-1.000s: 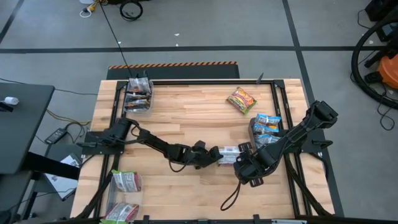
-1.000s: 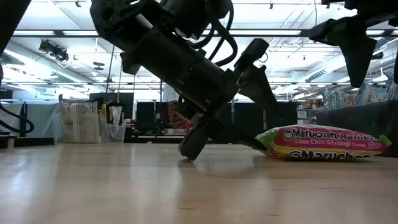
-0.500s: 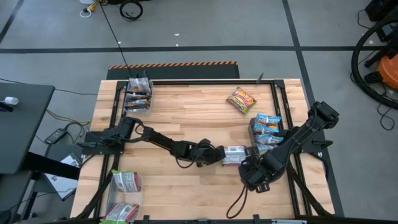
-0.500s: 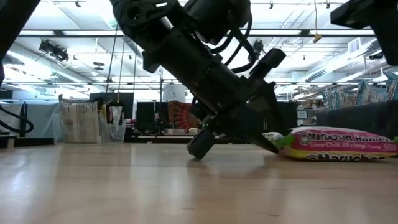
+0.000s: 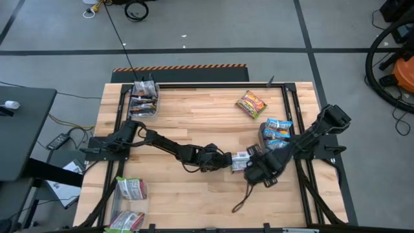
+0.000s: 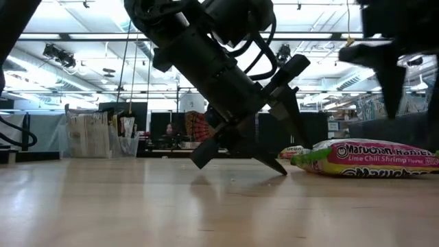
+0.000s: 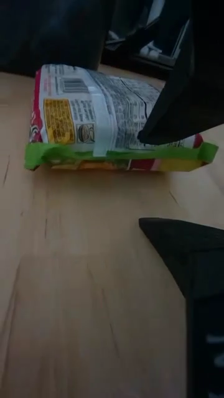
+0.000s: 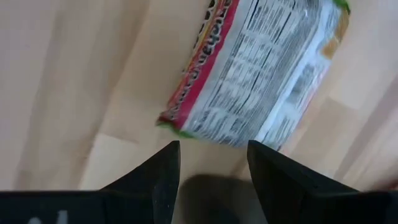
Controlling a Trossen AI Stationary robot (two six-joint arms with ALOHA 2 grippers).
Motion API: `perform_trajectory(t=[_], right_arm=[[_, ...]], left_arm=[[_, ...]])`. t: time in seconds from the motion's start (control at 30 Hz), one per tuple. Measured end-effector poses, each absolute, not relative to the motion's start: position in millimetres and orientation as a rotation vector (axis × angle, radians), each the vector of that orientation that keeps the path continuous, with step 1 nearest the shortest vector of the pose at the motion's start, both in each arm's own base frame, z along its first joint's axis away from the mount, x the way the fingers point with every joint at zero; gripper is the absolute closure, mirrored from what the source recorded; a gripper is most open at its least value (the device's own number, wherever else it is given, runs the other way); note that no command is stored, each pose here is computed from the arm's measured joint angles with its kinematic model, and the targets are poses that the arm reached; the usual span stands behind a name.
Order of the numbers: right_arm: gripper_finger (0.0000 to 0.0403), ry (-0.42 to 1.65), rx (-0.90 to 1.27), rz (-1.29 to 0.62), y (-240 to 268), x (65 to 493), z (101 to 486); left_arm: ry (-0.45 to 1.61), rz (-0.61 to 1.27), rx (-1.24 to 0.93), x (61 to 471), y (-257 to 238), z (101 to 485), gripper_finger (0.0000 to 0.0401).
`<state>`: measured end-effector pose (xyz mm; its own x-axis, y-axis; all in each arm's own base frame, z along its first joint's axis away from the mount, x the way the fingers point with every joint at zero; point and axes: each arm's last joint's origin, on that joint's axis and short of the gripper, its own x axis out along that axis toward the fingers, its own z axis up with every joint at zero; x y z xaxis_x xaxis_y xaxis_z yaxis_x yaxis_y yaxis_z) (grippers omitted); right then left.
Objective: Sort Maruchan noodles
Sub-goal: Put the green noodle pack into the bottom transparent bin
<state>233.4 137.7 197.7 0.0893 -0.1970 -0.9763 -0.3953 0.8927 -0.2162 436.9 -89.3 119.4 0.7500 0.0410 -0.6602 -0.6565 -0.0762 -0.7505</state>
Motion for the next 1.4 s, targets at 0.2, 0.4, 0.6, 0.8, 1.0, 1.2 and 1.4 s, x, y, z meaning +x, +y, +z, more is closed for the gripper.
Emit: perform_trajectory(t=[0.2, 0.4, 0.6, 0.8, 1.0, 1.2, 1.4], right_arm=[[0.0210, 1.466, -0.512, 0.228, 115, 241, 174], [0.0210, 1.389, -0.514, 0.269, 108, 243, 154], [0.0210, 1.309, -0.537, 0.286, 109, 250, 154], [0.0210, 1.303, -0.537, 0.262, 105, 252, 154], [0.0210, 1.298, -0.533, 0.235, 100, 255, 154], [0.0210, 1.293, -0.539, 0.223, 100, 256, 154], [0.0210, 1.285, -0.521, 0.217, 100, 257, 155]], left_arm=[[0.527, 0.604, -1.529, 436, -90, 122, 0.0190], [0.517, 0.559, -1.531, 439, -89, 126, 0.0190], [0.483, 0.533, -1.542, 444, -76, 130, 0.0182], [0.453, 0.534, -1.556, 447, -67, 130, 0.0168], [0.490, 0.520, -1.537, 447, -62, 129, 0.0169], [0.541, 0.512, -1.515, 447, -56, 127, 0.0169], [0.611, 0.503, -1.433, 441, -52, 137, 0.0163]])
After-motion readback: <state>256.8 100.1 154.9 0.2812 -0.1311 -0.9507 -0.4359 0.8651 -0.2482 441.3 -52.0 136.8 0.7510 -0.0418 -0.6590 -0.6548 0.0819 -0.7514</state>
